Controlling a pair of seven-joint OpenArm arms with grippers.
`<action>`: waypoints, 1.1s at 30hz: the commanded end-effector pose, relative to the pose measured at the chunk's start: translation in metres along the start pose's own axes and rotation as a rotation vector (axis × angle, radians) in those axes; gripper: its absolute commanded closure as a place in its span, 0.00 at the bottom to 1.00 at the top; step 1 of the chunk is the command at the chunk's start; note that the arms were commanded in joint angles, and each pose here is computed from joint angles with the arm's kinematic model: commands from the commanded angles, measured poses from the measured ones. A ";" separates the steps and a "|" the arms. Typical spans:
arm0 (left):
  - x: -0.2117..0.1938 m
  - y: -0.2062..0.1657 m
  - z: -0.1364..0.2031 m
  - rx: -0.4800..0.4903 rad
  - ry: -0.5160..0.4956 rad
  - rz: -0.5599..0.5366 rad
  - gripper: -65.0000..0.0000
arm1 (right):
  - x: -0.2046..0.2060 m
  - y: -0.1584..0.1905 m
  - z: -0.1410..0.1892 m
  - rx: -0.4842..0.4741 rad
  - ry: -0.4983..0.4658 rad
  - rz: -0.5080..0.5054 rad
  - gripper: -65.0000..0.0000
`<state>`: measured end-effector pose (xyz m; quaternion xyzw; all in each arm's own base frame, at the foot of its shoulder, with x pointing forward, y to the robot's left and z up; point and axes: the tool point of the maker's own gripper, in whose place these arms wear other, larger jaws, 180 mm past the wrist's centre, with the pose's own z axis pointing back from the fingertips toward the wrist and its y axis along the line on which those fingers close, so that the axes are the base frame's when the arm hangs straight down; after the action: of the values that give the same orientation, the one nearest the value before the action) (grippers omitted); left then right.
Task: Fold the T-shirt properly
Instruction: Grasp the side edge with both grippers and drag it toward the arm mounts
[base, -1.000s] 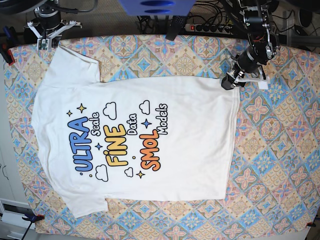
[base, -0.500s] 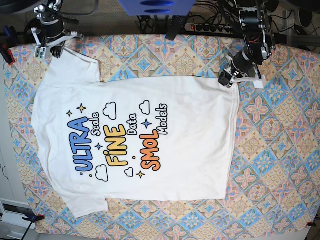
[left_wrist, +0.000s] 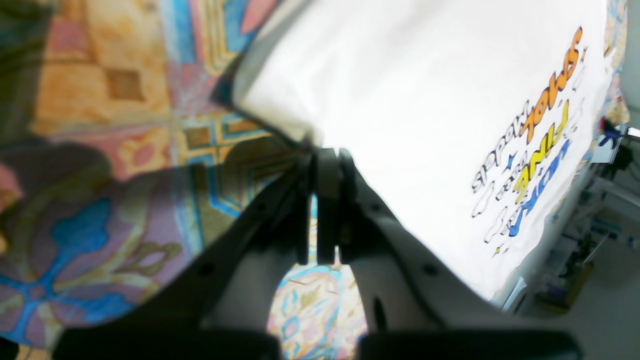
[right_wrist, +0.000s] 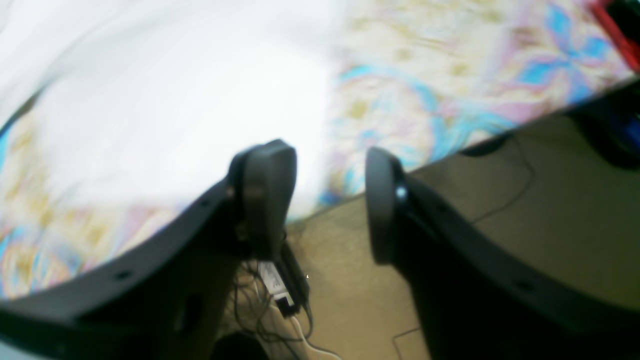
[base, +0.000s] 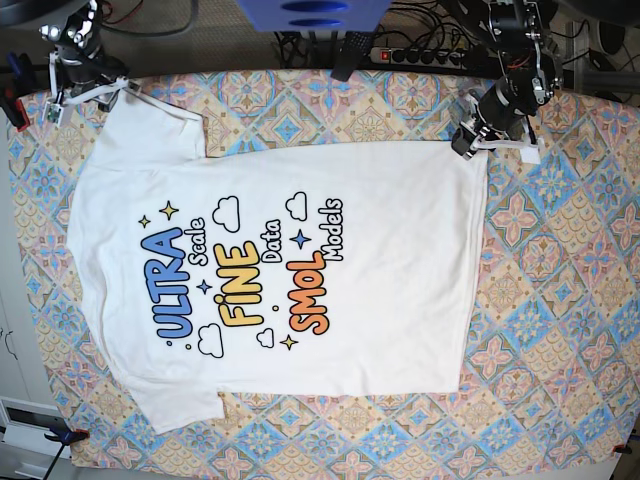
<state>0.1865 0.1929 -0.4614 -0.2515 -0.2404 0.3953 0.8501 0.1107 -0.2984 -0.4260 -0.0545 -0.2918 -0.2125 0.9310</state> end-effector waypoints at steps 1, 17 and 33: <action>0.007 -0.008 0.002 -0.026 -0.016 -0.012 1.00 | 0.020 0.004 -0.003 0.019 -0.057 0.005 0.58; 0.001 0.000 0.005 -0.008 -0.003 -0.009 1.00 | -0.032 -0.005 -0.042 0.086 0.108 -0.316 0.58; 0.001 0.000 0.005 -0.007 -0.003 -0.010 1.00 | -0.040 0.016 -0.040 0.218 0.131 -0.264 0.58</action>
<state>0.1786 0.1916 -0.4643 -0.2497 -0.2325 0.3970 0.8520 0.1189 -0.2873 -0.4773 0.0870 -0.2835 -0.3092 0.9036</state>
